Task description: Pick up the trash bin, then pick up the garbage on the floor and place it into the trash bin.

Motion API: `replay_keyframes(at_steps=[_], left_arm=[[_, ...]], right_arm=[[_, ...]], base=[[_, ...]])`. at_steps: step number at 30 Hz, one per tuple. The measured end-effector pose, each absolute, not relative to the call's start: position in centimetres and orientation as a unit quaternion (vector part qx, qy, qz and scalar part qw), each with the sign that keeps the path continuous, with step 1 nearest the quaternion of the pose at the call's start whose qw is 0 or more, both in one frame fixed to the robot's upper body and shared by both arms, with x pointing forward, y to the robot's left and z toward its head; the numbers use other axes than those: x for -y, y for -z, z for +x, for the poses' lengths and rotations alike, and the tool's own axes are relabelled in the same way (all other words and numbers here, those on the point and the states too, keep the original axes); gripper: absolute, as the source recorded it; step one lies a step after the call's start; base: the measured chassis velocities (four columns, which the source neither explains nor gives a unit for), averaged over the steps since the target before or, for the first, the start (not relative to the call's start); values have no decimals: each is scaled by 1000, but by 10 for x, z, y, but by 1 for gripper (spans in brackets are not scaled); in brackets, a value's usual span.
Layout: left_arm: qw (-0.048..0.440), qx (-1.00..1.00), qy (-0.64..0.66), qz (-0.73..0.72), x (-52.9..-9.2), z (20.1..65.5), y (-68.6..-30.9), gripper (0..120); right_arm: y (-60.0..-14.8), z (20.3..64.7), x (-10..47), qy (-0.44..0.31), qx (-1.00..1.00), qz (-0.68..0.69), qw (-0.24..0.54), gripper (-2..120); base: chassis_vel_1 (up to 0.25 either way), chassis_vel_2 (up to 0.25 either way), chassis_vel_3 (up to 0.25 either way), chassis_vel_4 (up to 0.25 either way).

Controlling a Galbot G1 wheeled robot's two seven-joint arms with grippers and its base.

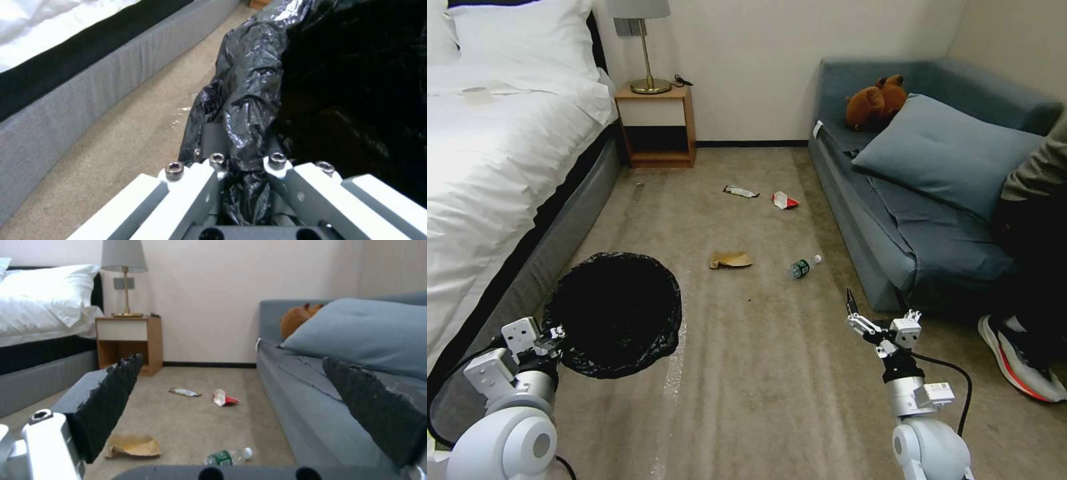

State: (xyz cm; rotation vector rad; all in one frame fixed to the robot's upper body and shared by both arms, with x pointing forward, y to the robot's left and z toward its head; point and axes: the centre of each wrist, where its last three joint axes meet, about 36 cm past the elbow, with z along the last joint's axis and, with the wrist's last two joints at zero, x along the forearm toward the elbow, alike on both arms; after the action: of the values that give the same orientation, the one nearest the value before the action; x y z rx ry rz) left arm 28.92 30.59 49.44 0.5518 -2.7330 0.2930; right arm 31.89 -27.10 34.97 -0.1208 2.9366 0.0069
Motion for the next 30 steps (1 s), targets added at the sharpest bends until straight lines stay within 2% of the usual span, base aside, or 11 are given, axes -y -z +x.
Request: replay_keyframes(at_steps=[30], left_arm=[[163, 962, -104, 191, -307, 291, -494, 1]], right_arm=[[-354, 320, 274, -1, -993, -55, 101, 100]], base=[[-52, 51, 50, -52]])
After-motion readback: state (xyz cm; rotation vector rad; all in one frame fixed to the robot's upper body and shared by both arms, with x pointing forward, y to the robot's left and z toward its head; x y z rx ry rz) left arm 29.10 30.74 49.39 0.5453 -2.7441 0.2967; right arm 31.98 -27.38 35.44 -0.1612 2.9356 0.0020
